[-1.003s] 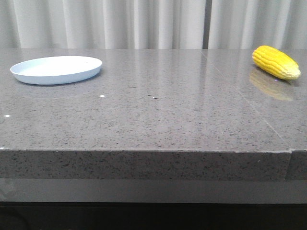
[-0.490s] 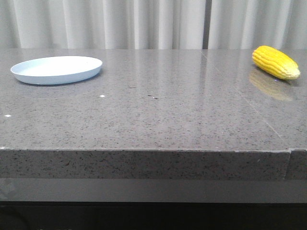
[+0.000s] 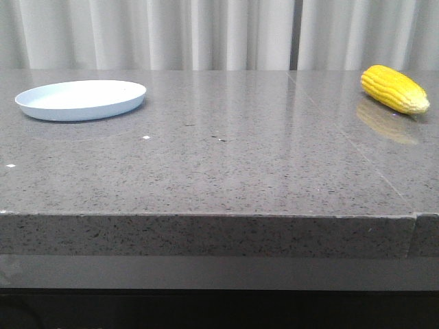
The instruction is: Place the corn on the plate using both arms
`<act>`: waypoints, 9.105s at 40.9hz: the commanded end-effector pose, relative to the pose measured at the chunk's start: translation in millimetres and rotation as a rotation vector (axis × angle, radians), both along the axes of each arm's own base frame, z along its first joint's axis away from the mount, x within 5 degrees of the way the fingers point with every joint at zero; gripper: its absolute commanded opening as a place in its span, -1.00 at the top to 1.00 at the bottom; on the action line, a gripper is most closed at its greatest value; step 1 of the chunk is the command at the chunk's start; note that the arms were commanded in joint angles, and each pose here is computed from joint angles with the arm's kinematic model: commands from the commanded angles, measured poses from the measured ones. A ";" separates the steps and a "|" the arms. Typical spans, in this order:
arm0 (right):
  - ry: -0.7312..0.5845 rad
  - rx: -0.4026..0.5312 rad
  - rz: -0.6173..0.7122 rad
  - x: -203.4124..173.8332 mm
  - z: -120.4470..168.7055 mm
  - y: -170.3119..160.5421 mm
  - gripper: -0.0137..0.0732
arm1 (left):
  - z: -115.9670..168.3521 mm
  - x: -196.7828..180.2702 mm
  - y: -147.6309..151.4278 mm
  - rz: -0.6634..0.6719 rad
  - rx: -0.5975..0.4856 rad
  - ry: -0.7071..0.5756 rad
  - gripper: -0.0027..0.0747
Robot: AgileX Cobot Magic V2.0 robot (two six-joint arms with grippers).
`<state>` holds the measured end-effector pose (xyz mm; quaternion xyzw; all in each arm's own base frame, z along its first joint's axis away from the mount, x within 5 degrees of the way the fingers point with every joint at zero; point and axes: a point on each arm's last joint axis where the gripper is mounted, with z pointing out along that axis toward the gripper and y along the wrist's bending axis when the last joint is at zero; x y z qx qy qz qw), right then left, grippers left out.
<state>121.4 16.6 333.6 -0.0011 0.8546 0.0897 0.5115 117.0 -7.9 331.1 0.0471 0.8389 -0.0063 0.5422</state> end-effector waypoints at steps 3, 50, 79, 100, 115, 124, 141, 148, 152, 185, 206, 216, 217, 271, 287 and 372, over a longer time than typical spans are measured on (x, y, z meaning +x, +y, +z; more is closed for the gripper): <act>-0.076 -0.009 -0.008 5.8 13.3 -0.8 0.70 | 10.4 10.1 -1.8 -0.005 -0.013 -0.054 0.98; -0.062 -0.013 -0.005 5.3 12.1 -0.8 -0.54 | 14.5 140.6 -9.8 -0.001 0.052 0.313 -0.29; -0.061 -0.013 -0.005 5.2 12.0 -0.8 -0.54 | -23.0 286.6 18.1 -0.106 -0.237 0.401 -0.29; -0.059 -0.014 -0.005 5.1 11.8 -0.7 -0.54 | -50.4 322.1 20.3 -0.110 -0.243 0.443 -0.28; -0.059 -0.014 -0.005 5.1 11.8 -0.7 -0.54 | -53.8 321.3 19.9 -0.119 -0.239 0.468 0.78; -0.059 -0.014 -0.005 5.1 11.8 -0.7 -0.54 | -50.6 319.6 18.5 -0.132 -0.246 0.479 0.98; -0.059 -0.014 -0.005 5.1 11.8 -0.7 -0.54 | 26.1 296.3 -37.8 -0.310 -0.292 0.379 0.98; -0.059 -0.014 -0.005 5.1 11.8 -0.7 -0.54 | 30.4 289.5 -86.4 -0.358 -0.333 0.379 0.98; -0.059 -0.014 -0.005 5.1 11.8 -0.7 -0.54 | 28.8 285.7 -118.8 -0.374 -0.325 0.369 0.98; -0.059 -0.014 -0.005 5.1 11.8 -0.7 -0.54 | -36.4 288.5 -205.9 -0.434 -0.232 0.476 0.96; -0.059 -0.014 -0.005 5.1 11.8 -0.7 -0.54 | 37.9 246.4 -181.1 -0.466 -0.066 0.360 0.01; -0.059 -0.014 -0.005 5.1 11.8 -0.7 -0.54 | 104.1 163.6 -176.7 -0.560 0.064 0.195 0.01; -0.059 -0.014 -0.005 5.1 11.8 -0.7 -0.54 | 109.1 152.7 -176.5 -0.576 0.074 0.176 0.01; 0.111 -0.125 -0.003 105.3 37.5 0.2 -0.78 | 108.5 -14.4 -79.7 -0.666 0.020 -0.011 0.01; 0.208 -0.054 -0.097 229.7 30.0 -21.6 -0.78 | 108.5 -14.4 -79.7 -0.666 0.020 -0.011 0.01; 0.238 -0.063 0.424 266.4 5.6 155.7 0.11 | 108.5 -14.4 -79.7 -0.666 0.020 -0.011 0.01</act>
